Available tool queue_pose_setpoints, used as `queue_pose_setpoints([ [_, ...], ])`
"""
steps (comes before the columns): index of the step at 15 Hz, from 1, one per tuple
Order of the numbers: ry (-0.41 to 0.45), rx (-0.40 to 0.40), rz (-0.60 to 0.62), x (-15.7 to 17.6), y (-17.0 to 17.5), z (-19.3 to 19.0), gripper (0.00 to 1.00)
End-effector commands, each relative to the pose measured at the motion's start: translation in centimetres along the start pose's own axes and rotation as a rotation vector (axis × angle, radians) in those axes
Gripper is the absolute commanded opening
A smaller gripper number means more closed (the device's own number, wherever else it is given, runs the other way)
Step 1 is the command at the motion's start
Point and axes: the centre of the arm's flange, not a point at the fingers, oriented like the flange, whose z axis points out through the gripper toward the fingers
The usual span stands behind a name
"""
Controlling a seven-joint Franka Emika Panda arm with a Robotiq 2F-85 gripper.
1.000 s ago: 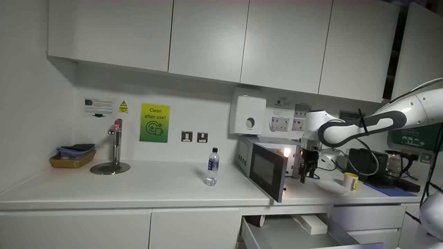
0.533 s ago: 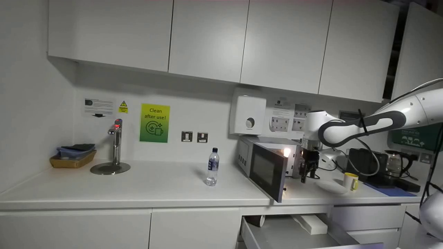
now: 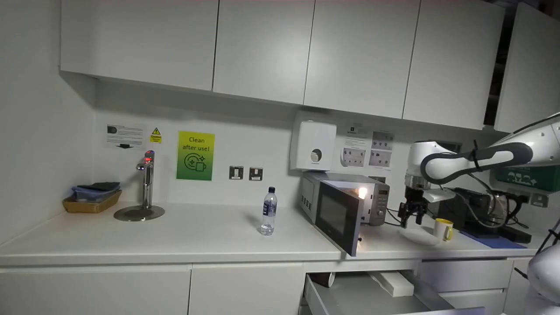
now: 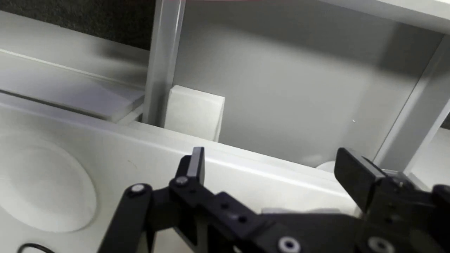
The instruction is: Move the white plate into the microwave
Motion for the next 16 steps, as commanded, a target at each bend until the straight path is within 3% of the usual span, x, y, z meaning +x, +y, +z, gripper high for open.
queue_pose_setpoints([
  [1,0.037,-0.024,0.160,-5.9,7.4,-0.4,1.00],
  [9,0.126,-0.013,0.360,-11.0,19.4,0.0,1.00],
  [16,0.193,0.092,0.348,-12.6,27.9,1.2,1.00],
])
